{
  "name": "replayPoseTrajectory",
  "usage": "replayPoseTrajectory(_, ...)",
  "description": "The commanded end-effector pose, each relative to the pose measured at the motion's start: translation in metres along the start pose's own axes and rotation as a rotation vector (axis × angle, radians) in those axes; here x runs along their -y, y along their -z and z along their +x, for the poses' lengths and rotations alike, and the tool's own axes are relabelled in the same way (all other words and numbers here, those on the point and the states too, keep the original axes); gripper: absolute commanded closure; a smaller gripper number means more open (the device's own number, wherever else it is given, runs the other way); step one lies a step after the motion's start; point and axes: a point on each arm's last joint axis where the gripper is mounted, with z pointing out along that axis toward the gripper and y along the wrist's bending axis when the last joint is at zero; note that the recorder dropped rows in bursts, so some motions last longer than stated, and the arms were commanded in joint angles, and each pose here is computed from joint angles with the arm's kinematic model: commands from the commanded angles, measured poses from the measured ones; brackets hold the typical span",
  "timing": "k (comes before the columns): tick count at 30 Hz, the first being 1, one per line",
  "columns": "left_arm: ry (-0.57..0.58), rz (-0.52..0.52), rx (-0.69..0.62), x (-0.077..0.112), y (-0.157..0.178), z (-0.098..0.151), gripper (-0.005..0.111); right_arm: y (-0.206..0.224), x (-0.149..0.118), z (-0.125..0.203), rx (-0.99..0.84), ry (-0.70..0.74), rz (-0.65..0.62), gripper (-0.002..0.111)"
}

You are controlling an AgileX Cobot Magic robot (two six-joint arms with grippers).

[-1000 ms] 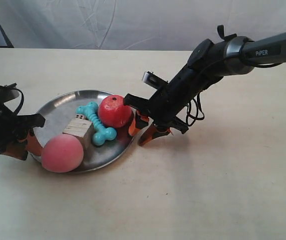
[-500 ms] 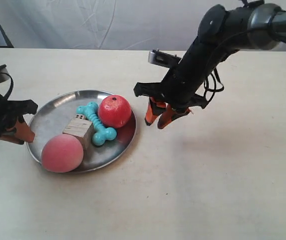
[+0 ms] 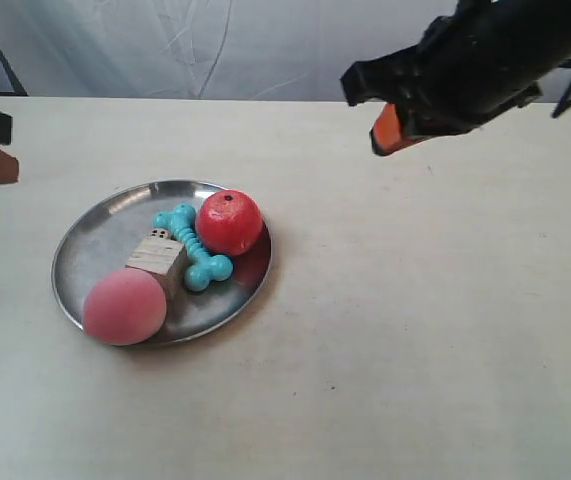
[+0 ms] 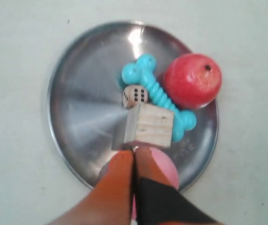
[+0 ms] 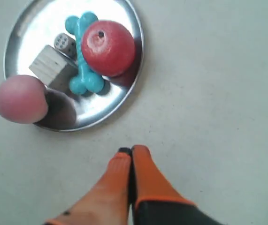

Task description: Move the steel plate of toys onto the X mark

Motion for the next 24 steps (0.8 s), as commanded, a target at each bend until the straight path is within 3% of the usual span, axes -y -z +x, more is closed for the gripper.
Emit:
replayPoseTrajectory(1,-0.040,-0.011,0.206,0.014,0.038,0.014,0.107,0.045,-0.004,0.030,0.212,0.045,0.045,0.108)
replayPoseTrajectory(7,-0.080,-0.029,0.388,0.022,0.071,0.047,0.107,0.078,0.005,0.085,0.559,0.132,0.145,0.108)
replayPoseTrajectory(12,-0.099,-0.009,0.538,0.031,0.096,0.067,0.107,0.089,0.009,0.130,0.769,0.142,0.154,0.108)
replayPoseTrajectory(19,-0.256,0.026,0.856,0.054,0.154,0.107,0.107,0.114,0.006,0.173,0.905,0.170,0.133,0.108)
replayPoseTrajectory(24,-0.331,0.067,0.884,0.063,0.169,0.136,0.107,0.116,0.005,0.190,0.843,0.178,0.121,0.108)
